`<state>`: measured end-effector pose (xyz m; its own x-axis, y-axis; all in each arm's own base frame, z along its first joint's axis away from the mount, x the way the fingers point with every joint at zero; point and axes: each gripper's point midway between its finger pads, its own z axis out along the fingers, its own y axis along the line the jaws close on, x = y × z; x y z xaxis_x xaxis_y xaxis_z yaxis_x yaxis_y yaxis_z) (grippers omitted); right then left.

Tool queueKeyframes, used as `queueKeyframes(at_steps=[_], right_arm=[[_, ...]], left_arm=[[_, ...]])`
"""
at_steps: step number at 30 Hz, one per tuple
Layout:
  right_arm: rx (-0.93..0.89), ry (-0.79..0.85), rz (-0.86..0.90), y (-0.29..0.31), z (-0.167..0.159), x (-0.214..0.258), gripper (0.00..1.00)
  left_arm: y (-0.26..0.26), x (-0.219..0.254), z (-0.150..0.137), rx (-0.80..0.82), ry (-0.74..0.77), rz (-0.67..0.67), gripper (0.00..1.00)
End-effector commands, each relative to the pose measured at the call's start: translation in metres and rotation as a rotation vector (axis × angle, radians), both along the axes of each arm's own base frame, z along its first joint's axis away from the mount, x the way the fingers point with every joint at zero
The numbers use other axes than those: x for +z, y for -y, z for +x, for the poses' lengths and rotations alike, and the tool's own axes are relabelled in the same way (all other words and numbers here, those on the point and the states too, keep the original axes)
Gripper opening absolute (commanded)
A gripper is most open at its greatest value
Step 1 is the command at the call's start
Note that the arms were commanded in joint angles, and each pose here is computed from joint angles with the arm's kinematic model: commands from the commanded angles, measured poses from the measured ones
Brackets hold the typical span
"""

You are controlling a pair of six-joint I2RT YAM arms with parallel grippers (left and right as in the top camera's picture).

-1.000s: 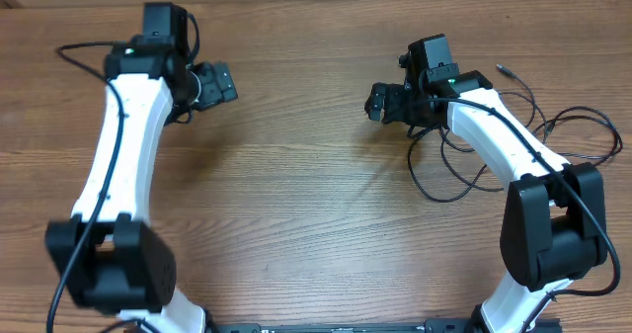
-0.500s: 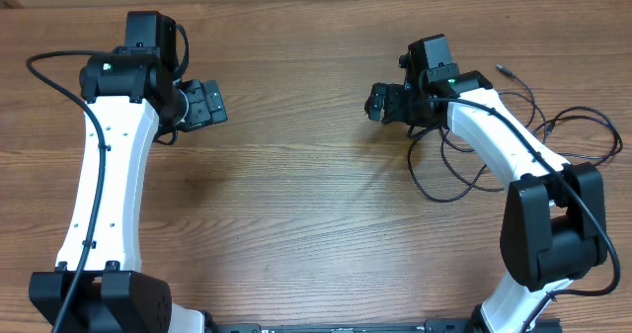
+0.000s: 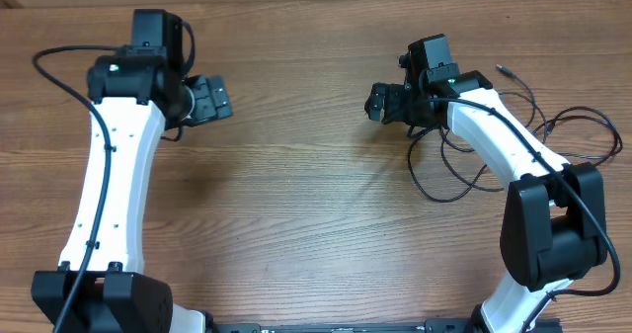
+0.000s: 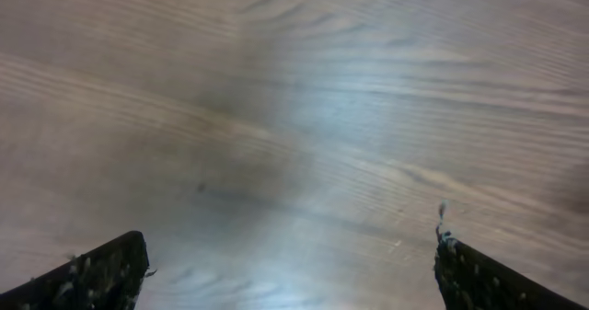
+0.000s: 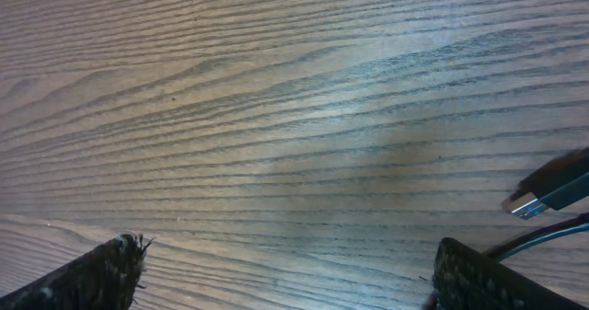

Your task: Untangle cables

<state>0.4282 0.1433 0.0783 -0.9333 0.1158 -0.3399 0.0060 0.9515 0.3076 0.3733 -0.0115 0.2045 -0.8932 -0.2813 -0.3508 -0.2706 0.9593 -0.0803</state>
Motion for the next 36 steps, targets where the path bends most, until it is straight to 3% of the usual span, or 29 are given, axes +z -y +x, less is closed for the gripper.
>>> queueKeyframes(at_steps=[1,7,18,36], right_arm=[[-0.008,0.028,0.001,0.0,0.003,0.009,1.0],[-0.008,0.028,0.001,0.0,0.003,0.009,1.0],[-0.008,0.028,0.001,0.0,0.003,0.009,1.0],[-0.008,0.027,0.001,0.0,0.003,0.009,1.0]], left_arm=[[0.021,-0.002,0.002,-0.074,0.038,-0.02,1.0],[0.04,-0.029,0.01,-0.147,0.114,-0.011,1.0],[0.027,-0.101,-0.015,-0.139,0.216,-0.016,0.99],[0.023,-0.114,-0.035,-0.131,0.552,-0.029,1.0]])
